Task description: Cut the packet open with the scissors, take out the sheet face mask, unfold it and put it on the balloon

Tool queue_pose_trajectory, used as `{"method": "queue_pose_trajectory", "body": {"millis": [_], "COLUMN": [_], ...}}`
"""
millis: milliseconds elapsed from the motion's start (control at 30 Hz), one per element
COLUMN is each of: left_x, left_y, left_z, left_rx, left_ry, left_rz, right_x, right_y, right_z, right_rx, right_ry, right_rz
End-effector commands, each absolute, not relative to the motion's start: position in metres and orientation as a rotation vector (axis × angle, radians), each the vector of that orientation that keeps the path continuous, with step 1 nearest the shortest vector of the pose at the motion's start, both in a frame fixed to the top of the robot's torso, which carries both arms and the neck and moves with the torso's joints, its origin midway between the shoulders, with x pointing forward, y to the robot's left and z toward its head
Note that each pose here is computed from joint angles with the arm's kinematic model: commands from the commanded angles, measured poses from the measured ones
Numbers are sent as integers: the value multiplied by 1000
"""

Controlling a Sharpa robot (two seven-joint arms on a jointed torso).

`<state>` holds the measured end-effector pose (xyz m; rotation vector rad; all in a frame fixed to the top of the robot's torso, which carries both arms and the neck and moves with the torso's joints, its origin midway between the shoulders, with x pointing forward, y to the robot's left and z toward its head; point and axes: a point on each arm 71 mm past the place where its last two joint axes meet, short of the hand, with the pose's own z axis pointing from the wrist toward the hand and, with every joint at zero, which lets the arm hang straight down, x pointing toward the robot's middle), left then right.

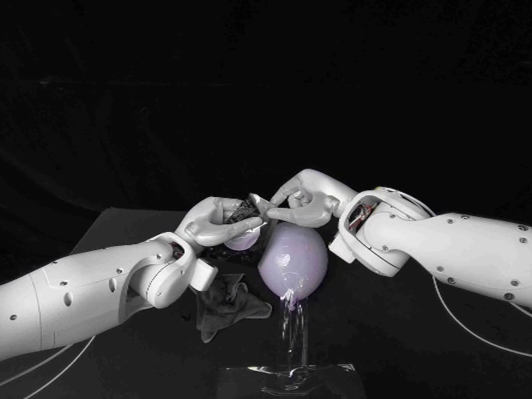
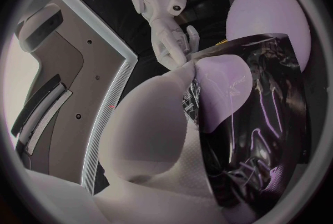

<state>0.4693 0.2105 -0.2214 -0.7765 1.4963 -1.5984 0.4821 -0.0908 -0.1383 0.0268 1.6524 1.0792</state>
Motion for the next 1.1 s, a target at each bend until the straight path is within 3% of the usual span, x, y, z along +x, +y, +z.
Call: {"method": "queue_pose_trajectory", "body": {"millis": [33, 1100], "left_x": [469, 474], "left_y": [207, 219], "left_z": [-217, -222], "left_rx": [-771, -730], "left_ry": [1477, 1566], "left_rz": [-1641, -1481], "right_x": [481, 481], "right_y": [-92, -116], "right_z": [-133, -128], "right_rx": [61, 191], "right_ry": [1577, 1477], "right_rz": [1114, 1046]}}
